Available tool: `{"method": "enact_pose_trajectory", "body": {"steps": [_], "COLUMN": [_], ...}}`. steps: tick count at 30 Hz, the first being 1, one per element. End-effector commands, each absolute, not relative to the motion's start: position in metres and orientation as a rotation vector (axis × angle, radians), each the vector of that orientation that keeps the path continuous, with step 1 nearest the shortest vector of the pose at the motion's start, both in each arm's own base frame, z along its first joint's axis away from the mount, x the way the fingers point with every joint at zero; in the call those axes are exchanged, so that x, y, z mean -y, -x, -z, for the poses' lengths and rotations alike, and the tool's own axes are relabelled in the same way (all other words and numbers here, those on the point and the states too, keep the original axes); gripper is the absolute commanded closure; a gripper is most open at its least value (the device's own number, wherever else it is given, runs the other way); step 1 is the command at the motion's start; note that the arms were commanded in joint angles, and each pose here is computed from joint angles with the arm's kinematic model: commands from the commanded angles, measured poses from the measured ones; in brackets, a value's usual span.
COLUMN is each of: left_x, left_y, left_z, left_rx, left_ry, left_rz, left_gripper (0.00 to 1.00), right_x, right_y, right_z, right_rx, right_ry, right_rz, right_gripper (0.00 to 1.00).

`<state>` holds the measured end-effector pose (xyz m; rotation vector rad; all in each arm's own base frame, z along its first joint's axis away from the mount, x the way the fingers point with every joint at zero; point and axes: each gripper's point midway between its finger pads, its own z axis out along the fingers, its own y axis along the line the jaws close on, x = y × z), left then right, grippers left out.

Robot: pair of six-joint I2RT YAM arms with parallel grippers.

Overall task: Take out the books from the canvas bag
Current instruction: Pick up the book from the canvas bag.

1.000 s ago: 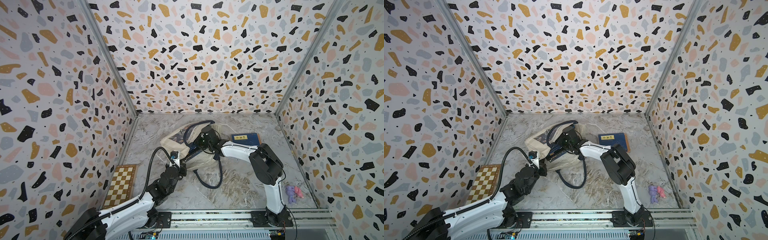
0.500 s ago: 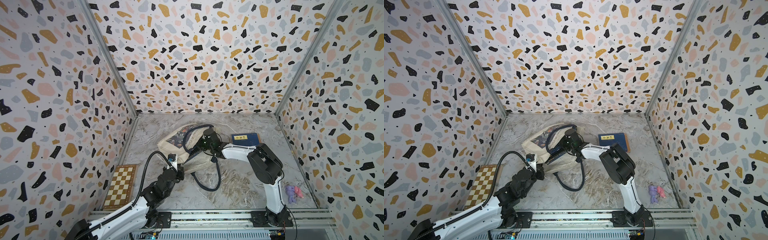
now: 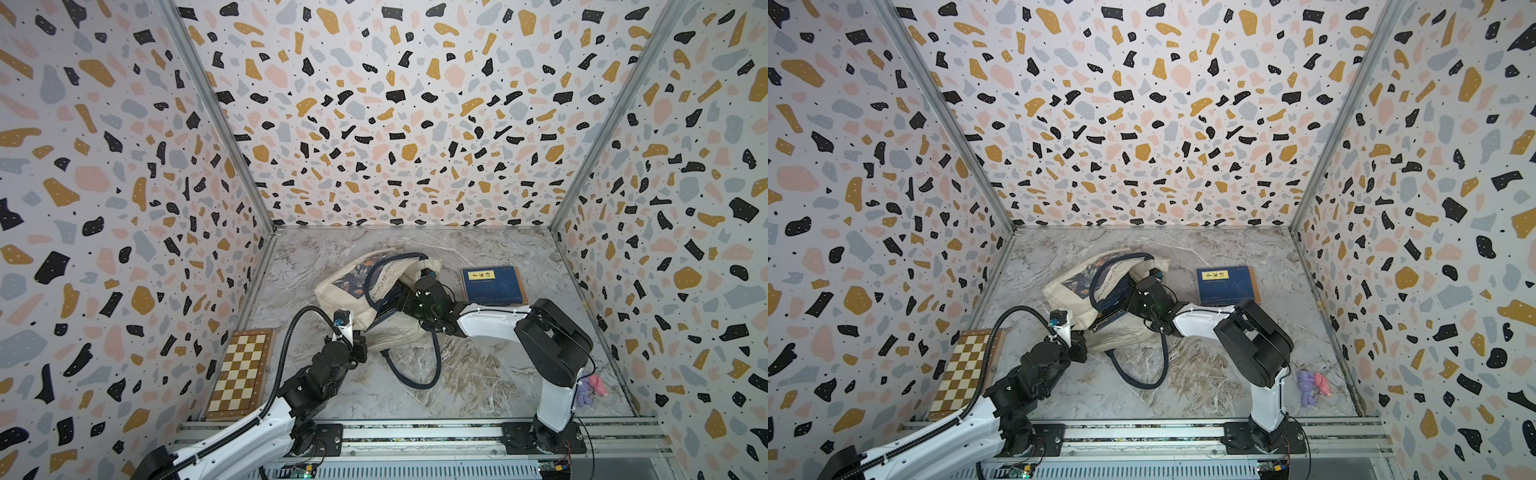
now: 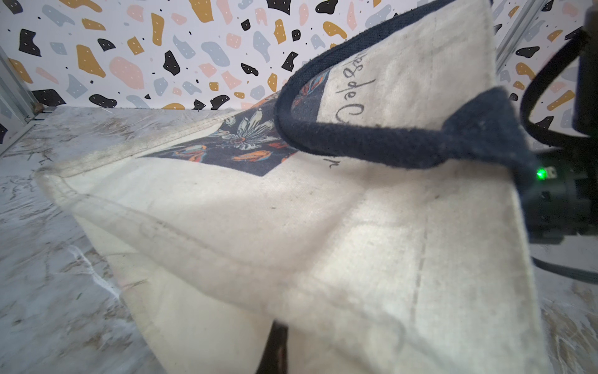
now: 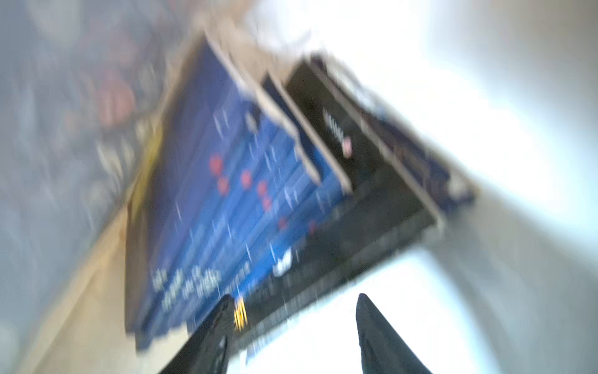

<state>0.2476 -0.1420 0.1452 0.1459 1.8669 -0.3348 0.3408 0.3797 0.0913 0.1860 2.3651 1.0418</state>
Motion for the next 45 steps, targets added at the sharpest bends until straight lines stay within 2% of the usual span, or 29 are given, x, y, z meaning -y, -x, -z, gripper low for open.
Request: {"method": "enact_pose_trajectory", "body": {"steps": [1,14,18,28,33,39,45], "left_x": [0.154,0.159,0.163,0.168,0.170,0.173,0.173], "left_y": [-0.249,-0.244,-0.244,-0.244,-0.243,-0.243,-0.243], "left_z": [-0.175,-0.176,-0.175,-0.176,-0.175,-0.174,-0.175], "left_rx": [-1.761,-1.749,-1.751,-1.749,-1.753,-1.758,-1.757], "left_ry": [-0.143,-0.171,-0.185,-0.209,-0.219,-0.230,-0.235], "left_rz": [0.438,0.476,0.494,0.507,0.515,0.523,0.517], "left_gripper": [1.00,1.00,1.00,1.00,1.00,1.00,1.00], "right_x": [-0.381,-0.389,-0.386,-0.401,-0.406,-0.414,-0.426], "right_y": [-0.337,-0.361,-0.372,-0.388,-0.388,-0.383,-0.383], "right_z": [-0.098,-0.046,-0.057,-0.090,-0.112,-0.130,-0.124], "right_rx": [-2.344,-2.399,-2.327,-2.209,-2.153,-2.123,-2.142], "right_ry": [-0.198,-0.292,-0.284,-0.195,-0.145,-0.108,-0.084], "right_rz": [-1.059,-1.098,-1.044,-1.103,-1.134,-1.162,-1.185], "right_gripper": [0.39,0.45,0.46,0.69,0.73,0.74,0.57]}}
